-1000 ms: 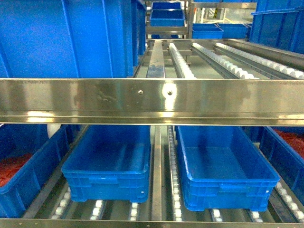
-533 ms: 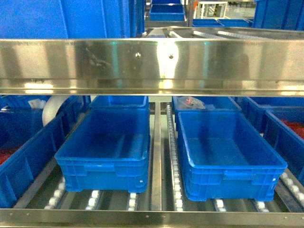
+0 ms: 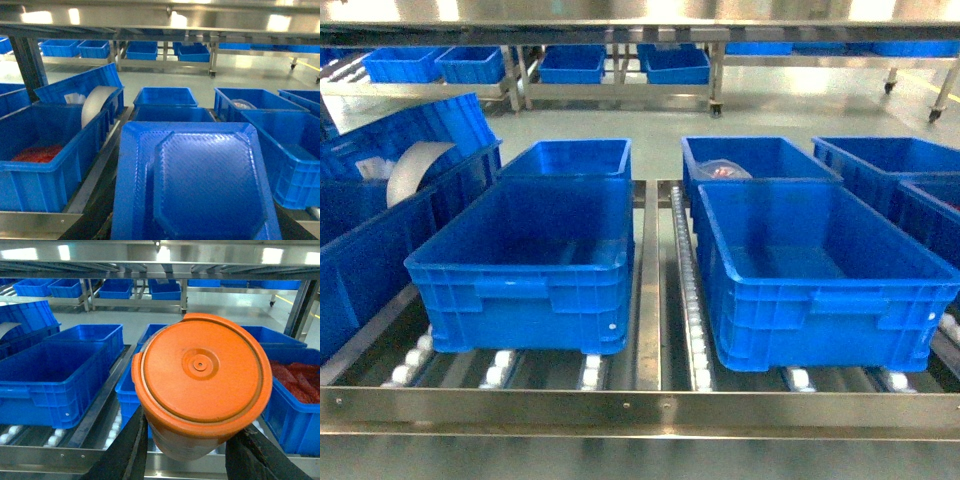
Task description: Sort blue parts and orange caps into right shelf containers
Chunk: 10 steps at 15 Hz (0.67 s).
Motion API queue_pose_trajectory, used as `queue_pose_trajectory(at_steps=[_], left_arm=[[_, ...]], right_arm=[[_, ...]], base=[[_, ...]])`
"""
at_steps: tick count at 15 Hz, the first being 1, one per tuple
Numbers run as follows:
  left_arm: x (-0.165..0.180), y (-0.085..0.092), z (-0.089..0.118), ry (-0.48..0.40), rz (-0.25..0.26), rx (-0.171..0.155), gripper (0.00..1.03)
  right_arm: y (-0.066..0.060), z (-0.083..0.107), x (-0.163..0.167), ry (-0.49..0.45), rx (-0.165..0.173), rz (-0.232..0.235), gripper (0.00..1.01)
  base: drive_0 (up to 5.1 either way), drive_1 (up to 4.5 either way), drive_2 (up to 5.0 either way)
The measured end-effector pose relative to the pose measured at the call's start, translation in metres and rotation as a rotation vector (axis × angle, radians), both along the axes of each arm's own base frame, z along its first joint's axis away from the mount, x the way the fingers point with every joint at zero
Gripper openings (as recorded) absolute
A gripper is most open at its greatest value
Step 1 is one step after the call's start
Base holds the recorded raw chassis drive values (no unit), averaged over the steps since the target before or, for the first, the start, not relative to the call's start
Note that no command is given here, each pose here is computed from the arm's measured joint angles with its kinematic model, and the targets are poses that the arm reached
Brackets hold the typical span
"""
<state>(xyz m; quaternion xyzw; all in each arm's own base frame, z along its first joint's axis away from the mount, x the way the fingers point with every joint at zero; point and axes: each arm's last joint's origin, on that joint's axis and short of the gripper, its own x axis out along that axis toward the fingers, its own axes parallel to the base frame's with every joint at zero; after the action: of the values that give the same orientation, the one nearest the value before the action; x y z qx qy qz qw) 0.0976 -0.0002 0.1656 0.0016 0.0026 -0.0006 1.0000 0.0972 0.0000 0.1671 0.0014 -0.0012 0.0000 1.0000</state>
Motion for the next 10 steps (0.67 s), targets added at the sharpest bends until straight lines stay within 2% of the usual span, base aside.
queue_pose_trajectory(at_steps=[10], left_arm=[[0.0000,0.0000,-0.0002,0.002,0.000,0.000,0.43]], right_arm=[[0.0000,-0.0002,0.0000,0.002,0.000,0.000,0.38]], base=[[0.0,-0.03,0.0]])
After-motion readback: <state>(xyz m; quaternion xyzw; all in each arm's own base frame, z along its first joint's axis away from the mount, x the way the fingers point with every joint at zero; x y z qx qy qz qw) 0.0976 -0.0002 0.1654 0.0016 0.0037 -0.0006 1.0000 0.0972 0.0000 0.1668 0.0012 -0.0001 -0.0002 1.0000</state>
